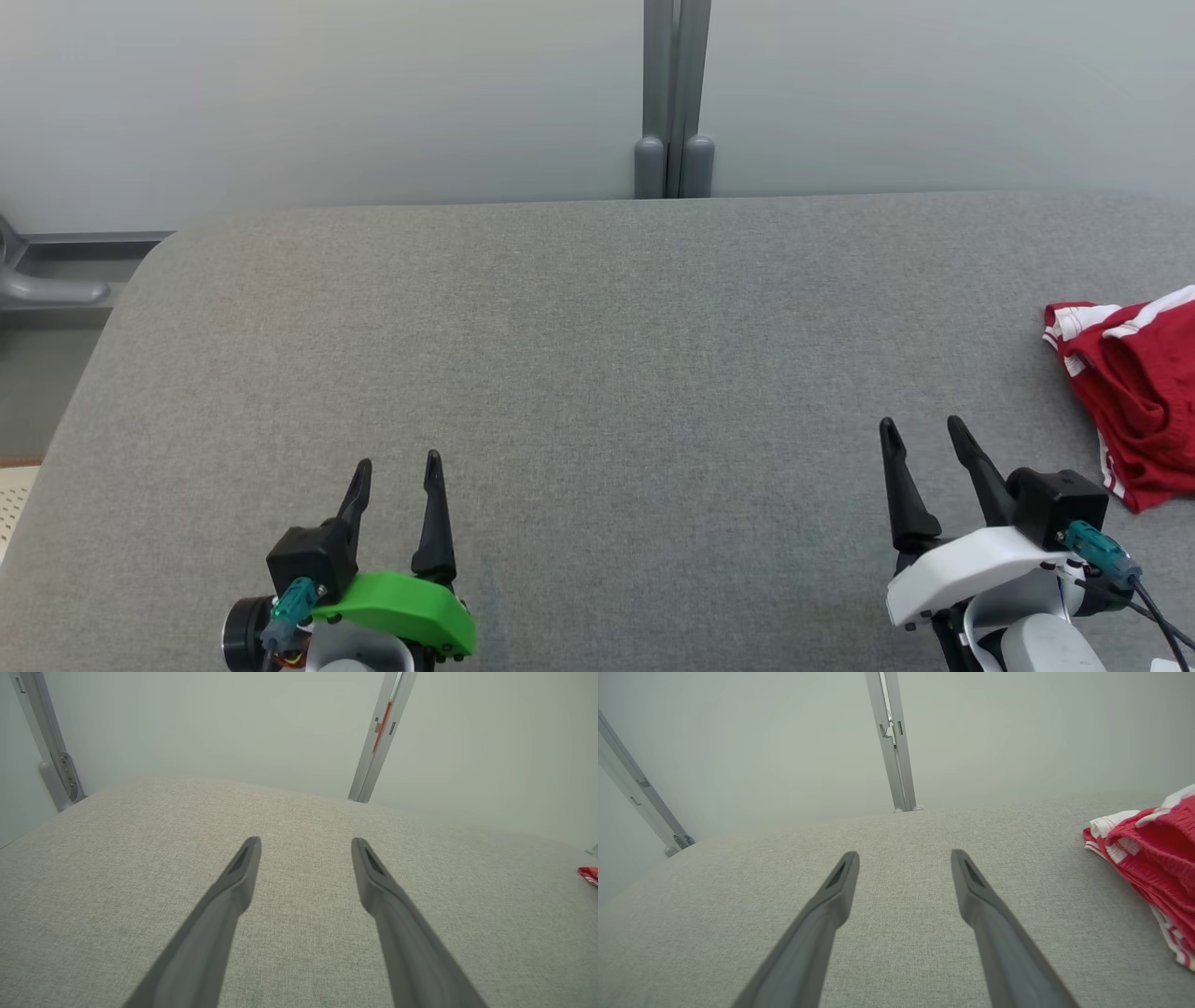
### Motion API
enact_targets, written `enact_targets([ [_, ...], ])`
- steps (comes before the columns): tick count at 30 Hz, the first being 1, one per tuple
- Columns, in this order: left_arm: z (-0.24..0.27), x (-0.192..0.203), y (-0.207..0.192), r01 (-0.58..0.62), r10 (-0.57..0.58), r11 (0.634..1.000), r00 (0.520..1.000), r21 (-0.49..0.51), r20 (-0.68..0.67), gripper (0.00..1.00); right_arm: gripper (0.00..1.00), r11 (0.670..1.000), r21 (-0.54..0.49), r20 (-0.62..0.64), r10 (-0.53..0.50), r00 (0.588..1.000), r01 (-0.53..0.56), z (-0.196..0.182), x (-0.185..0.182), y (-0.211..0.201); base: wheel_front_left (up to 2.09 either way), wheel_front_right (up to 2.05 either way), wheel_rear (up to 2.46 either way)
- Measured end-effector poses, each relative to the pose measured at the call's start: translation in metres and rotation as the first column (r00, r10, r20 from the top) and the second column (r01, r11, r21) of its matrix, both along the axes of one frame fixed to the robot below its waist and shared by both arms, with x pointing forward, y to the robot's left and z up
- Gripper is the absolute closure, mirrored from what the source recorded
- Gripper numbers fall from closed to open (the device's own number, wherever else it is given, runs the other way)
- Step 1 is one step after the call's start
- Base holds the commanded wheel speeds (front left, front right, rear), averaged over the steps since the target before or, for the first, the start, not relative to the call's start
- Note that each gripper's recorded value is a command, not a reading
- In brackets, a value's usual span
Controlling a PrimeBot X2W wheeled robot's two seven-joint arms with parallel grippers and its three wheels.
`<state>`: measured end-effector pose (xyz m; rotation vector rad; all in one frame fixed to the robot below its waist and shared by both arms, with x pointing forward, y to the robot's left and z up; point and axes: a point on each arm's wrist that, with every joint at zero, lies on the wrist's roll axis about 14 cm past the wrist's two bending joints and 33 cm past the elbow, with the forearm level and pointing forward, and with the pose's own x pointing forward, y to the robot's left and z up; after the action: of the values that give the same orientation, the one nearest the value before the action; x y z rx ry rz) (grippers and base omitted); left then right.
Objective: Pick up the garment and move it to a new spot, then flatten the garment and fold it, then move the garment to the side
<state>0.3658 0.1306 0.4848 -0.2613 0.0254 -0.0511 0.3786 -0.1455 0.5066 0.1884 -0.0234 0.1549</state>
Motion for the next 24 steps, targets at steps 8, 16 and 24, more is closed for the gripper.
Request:
enact_targets([
  [8,0.0002,-0.0008,-0.0012,0.004,-0.004,1.0,1.0,0.007,0.002,0.0,0.0,1.0,0.004,0.008,0.022,1.0,-0.022,0.0023,-0.0012,0.0073,0.0,0.0,0.0],
  [16,0.004,0.0009,-0.0012,0.004,-0.004,1.0,1.0,0.0,0.014,0.0,0.0,1.0,0.0,0.003,0.021,1.0,-0.021,0.0016,-0.0014,0.0067,0.0,0.0,0.0],
  [24,0.0022,0.0002,-0.0047,0.022,-0.022,1.0,1.0,-0.004,0.011,0.0,0.0,1.0,-0.006,-0.005,0.015,1.0,-0.015,-0.0004,-0.0021,0.0044,0.0,0.0,0.0],
])
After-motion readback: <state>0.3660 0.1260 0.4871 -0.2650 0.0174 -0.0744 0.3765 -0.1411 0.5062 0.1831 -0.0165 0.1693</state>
